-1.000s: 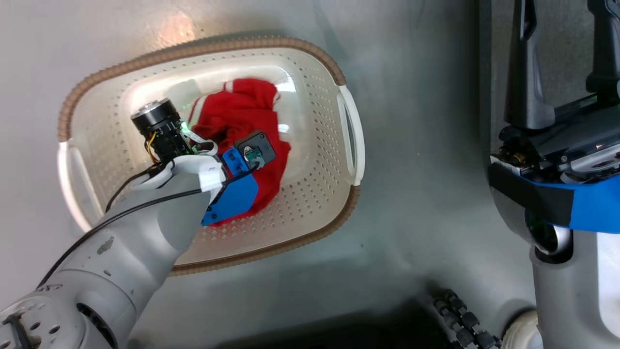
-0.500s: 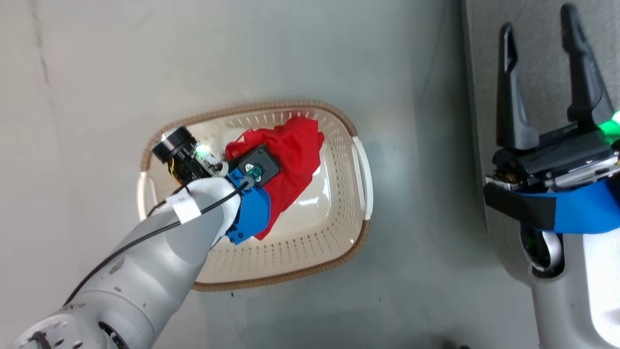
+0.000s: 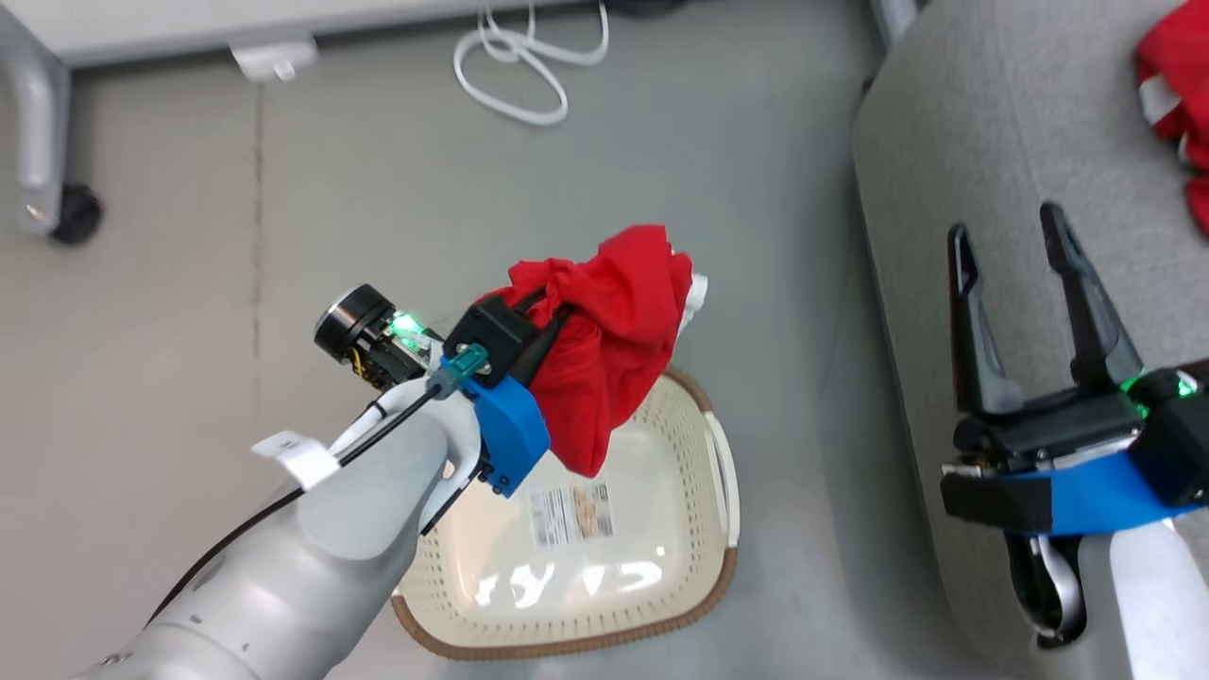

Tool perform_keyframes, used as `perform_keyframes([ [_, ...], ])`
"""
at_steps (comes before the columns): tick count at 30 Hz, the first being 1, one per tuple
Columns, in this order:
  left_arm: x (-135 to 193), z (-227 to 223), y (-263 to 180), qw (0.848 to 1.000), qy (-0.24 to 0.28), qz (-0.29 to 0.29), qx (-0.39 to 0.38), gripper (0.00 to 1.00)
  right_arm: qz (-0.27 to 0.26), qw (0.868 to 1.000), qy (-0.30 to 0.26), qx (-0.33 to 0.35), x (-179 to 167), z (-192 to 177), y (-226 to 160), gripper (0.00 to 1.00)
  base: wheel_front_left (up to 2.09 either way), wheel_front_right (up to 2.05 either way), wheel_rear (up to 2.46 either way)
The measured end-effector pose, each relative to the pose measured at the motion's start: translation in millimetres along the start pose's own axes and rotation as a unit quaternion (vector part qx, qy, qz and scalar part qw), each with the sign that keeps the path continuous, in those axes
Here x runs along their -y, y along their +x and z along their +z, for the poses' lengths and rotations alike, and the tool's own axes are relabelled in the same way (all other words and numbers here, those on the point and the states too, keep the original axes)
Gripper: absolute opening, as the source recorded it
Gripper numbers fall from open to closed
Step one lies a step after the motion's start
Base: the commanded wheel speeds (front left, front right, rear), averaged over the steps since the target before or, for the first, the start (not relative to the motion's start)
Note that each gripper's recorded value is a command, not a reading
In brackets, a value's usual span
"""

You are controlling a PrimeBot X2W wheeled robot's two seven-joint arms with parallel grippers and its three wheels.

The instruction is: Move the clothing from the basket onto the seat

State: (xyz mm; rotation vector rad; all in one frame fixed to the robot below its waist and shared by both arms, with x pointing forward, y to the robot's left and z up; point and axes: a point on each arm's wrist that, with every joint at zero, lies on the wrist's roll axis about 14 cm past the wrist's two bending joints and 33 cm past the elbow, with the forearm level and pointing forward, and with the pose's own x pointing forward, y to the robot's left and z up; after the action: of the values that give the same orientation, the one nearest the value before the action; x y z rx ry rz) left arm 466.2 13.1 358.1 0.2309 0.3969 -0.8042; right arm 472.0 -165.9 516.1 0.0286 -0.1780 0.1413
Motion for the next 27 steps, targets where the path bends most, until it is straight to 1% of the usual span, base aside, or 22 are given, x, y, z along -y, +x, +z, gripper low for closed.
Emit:
perform_keyframes([
  [5,-11,65,-29,0.994,-0.010,0.045,0.095,0.00,0.002,1.000,0.006,0.017,-7,24,-17,1.00,0.00,0.00,0.00],
  [12,-14,130,-74,0.975,-0.016,0.091,0.200,0.00,0.015,0.999,0.020,0.047,-22,54,-33,1.00,0.00,0.00,0.00],
  [16,-8,154,-95,0.965,-0.017,0.101,0.243,0.00,0.017,0.998,0.030,0.060,-27,66,-42,1.00,0.00,0.00,0.00],
  [19,-1,170,-106,0.958,-0.007,0.101,0.268,0.00,0.018,0.997,0.033,0.063,-29,70,-48,1.00,0.00,0.00,0.00],
  [23,6,181,-116,0.953,0.006,0.099,0.286,0.00,0.020,0.997,0.036,0.066,-33,74,-54,1.00,0.00,0.00,0.00],
  [27,10,183,-120,0.952,0.011,0.098,0.290,0.00,0.027,0.996,0.040,0.071,-38,78,-56,1.00,0.00,0.00,0.00],
])
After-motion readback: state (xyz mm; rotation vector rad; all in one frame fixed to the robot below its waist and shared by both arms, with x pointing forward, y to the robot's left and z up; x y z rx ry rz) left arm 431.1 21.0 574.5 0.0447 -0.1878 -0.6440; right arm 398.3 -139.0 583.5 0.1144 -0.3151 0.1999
